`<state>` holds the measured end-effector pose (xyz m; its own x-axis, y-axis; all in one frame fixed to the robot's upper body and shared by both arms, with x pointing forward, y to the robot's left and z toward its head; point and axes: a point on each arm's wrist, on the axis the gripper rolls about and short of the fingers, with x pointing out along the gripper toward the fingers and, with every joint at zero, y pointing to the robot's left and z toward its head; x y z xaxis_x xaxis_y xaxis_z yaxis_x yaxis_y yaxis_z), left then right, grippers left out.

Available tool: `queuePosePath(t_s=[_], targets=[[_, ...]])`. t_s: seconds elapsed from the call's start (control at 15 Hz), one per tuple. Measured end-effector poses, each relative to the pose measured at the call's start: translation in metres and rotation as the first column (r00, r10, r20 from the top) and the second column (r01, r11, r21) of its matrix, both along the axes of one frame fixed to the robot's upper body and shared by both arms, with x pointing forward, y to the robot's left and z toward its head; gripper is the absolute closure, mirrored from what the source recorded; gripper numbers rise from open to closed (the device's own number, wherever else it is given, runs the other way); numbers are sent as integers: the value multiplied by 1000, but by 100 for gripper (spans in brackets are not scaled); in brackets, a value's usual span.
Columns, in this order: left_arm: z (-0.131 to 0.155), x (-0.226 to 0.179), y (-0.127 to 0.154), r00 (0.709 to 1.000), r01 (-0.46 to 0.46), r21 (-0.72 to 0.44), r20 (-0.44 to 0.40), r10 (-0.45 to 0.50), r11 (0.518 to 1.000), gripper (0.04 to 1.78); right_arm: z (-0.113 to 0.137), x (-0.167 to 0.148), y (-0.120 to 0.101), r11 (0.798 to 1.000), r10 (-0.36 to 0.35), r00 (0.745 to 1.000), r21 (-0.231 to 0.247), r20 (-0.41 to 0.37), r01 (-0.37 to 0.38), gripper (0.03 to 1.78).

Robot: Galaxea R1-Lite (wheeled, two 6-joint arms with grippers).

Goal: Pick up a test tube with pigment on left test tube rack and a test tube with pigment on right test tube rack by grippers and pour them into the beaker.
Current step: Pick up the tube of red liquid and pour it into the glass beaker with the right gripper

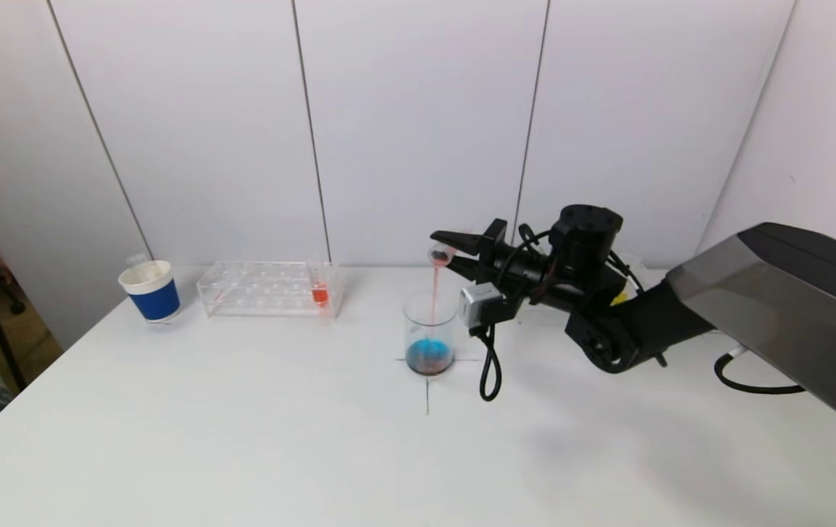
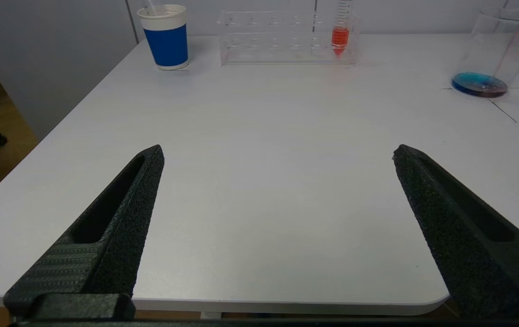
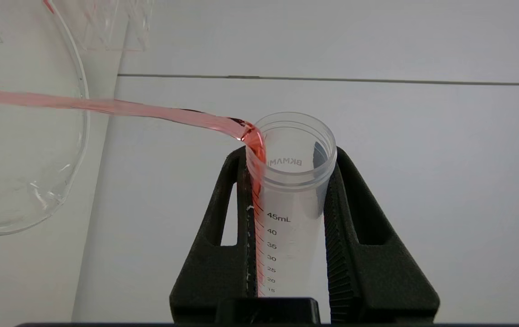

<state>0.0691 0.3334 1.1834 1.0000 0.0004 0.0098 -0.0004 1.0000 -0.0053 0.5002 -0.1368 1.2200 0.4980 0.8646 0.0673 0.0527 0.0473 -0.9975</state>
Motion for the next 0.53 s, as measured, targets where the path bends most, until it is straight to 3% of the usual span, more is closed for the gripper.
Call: queuePosePath(t_s=[0.53], targets=[[0,0,0,1000,0,0,0,0,1000,6,6,4,1,999,-6,997,-53,80,10,133]])
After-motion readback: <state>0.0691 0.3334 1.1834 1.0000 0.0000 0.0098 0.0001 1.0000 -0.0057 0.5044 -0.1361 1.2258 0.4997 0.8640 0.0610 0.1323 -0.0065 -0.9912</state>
